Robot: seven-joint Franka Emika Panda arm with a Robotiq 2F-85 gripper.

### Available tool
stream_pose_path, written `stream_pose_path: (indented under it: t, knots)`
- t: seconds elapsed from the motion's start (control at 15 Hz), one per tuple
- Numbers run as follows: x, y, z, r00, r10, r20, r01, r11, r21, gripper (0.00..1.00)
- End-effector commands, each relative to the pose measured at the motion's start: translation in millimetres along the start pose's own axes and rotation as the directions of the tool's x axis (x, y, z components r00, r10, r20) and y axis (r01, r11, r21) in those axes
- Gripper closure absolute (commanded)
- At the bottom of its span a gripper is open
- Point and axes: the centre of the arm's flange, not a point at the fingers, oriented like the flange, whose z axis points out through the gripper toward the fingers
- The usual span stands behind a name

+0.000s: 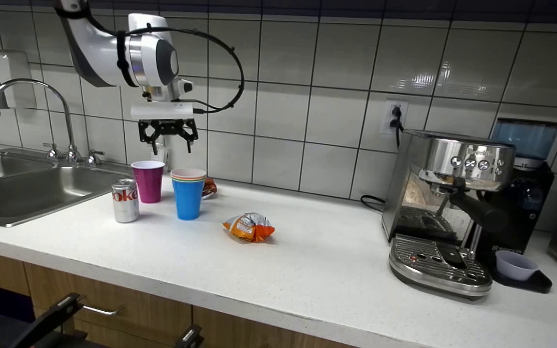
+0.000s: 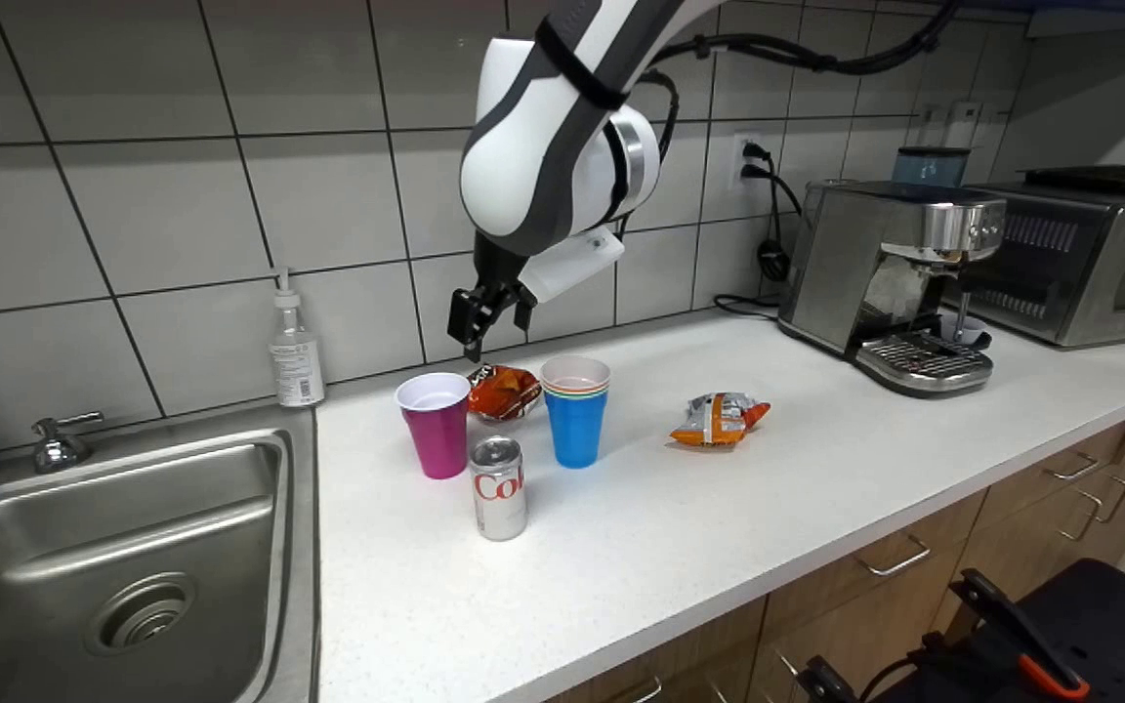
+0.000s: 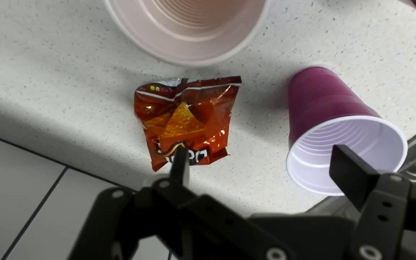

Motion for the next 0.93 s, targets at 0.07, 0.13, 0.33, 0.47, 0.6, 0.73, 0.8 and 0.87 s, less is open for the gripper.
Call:
stream_pose_path:
  t: [0.07, 0.13, 0.33, 0.47, 0.6, 0.73, 0.8, 0.87]
  knots:
    - [30, -7, 14, 1.000, 0.011, 0.027, -0.010, 1.000, -0.024, 0.00]
    - [33, -10, 16, 0.999, 0.009, 0.031, -0.009, 1.000, -0.023, 0.00]
    - [40, -20, 22, 0.999, 0.005, 0.044, -0.004, 1.000, -0.022, 0.00]
    - [45, -26, 28, 0.999, 0.006, 0.054, -0.004, 1.000, -0.027, 0.00]
    - [47, -30, 34, 0.998, 0.006, 0.068, -0.003, 0.999, -0.039, 0.00]
    - [49, -35, 41, 0.997, 0.010, 0.081, -0.006, 0.999, -0.050, 0.00]
    - [51, -37, 44, 0.996, 0.013, 0.085, -0.009, 0.999, -0.052, 0.00]
    - [51, -39, 47, 0.996, 0.016, 0.090, -0.011, 0.998, -0.055, 0.00]
